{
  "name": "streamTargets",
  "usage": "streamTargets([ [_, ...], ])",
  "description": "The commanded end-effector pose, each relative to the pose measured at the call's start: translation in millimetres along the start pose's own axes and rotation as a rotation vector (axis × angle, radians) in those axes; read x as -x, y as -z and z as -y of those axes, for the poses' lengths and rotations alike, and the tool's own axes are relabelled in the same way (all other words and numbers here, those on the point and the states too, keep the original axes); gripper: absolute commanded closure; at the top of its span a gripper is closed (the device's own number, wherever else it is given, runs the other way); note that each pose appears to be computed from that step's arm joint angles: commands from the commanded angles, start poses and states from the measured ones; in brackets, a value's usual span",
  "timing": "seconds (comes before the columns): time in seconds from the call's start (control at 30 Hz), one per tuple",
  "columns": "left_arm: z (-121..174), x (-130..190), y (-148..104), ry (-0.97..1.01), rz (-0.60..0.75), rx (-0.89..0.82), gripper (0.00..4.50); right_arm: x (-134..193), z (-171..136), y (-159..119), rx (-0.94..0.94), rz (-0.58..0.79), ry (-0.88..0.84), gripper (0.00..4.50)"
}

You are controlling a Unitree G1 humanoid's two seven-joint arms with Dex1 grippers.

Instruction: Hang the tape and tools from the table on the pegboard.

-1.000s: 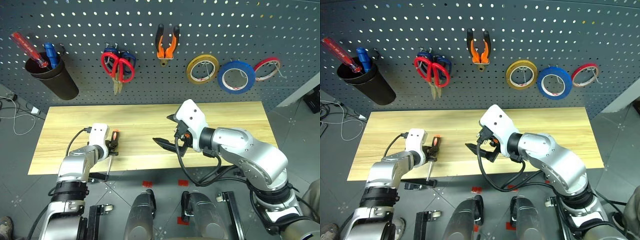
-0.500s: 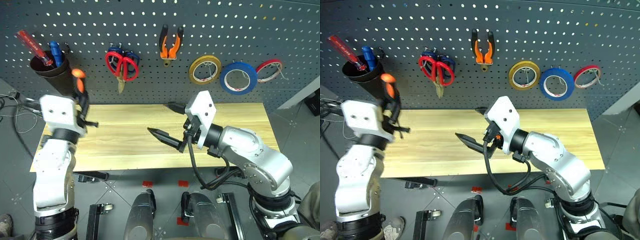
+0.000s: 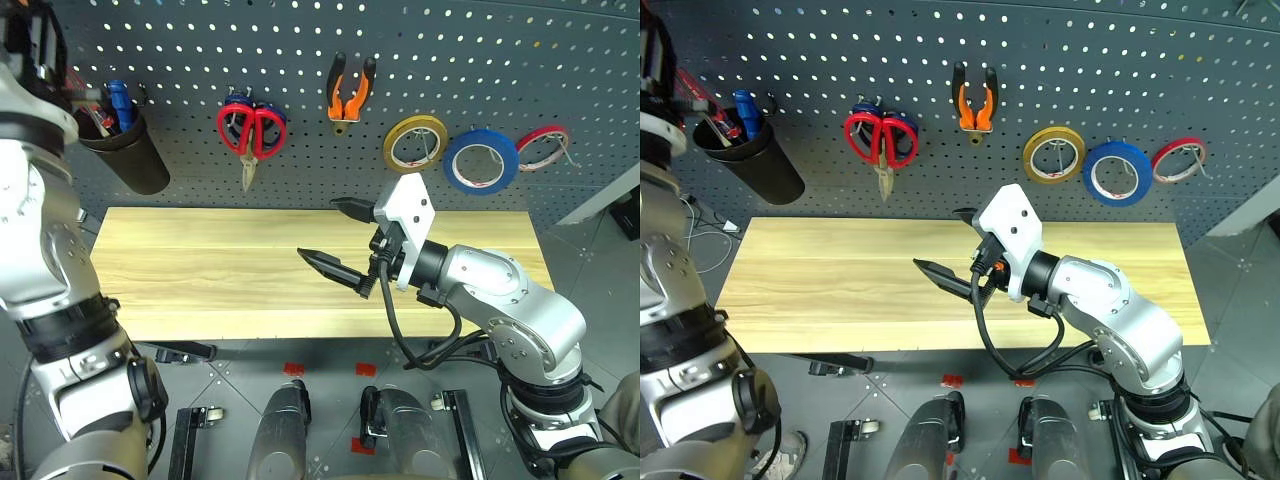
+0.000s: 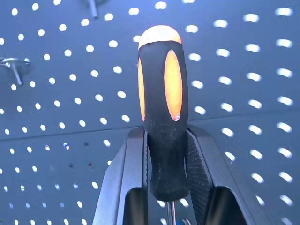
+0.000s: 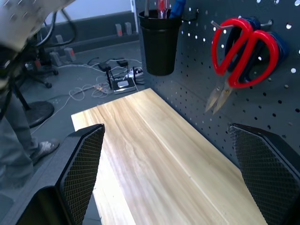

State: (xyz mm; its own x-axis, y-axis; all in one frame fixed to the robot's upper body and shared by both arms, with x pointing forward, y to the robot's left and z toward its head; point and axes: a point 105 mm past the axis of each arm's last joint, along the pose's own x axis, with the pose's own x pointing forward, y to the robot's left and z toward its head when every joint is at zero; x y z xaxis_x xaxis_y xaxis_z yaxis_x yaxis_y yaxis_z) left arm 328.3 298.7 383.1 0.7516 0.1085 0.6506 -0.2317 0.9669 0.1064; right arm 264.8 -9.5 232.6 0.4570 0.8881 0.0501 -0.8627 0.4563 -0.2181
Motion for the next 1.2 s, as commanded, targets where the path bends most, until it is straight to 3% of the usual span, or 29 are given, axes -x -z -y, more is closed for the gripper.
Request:
streamTargets([
  [0.03, -19, -6, -21, -0.032, 0.096, -0.059, 3.76, 0, -3, -14, 0.039, 0.054, -0.016, 0.0],
  [0.23, -17, -12, -2, -0.015, 0.088, -0.074, 3.76, -5, -6, -20, 0.052, 0.074, -0.032, 0.0],
  [0.37, -16, -4, 31, -0.019, 0.011, -0.085, 3.76, -7, -8, -22, 0.059, 0.085, -0.044, 0.0],
  [0.5, 0, -2, 47, 0.016, -0.023, -0.005, 2.52, -8, -10, -23, 0.056, 0.091, -0.052, 0.0],
  [0.7, 21, 9, 21, 0.109, 0.068, -0.053, 0.62, -5, -11, -22, 0.05, 0.093, -0.046, 0.0],
  [0.83, 60, 46, 30, 0.26, -0.024, -0.043, 0.62, 5, -8, -16, -0.002, 0.111, -0.023, 0.0],
  [1.03, 67, 100, 83, 0.165, -0.382, 0.125, 0.62, 23, -1, 22, -0.049, 0.021, 0.031, 0.0],
  [1.2, 77, 133, 110, 0.173, -0.606, 0.087, 0.62, 30, 20, 62, -0.057, -0.054, 0.206, 0.0],
])
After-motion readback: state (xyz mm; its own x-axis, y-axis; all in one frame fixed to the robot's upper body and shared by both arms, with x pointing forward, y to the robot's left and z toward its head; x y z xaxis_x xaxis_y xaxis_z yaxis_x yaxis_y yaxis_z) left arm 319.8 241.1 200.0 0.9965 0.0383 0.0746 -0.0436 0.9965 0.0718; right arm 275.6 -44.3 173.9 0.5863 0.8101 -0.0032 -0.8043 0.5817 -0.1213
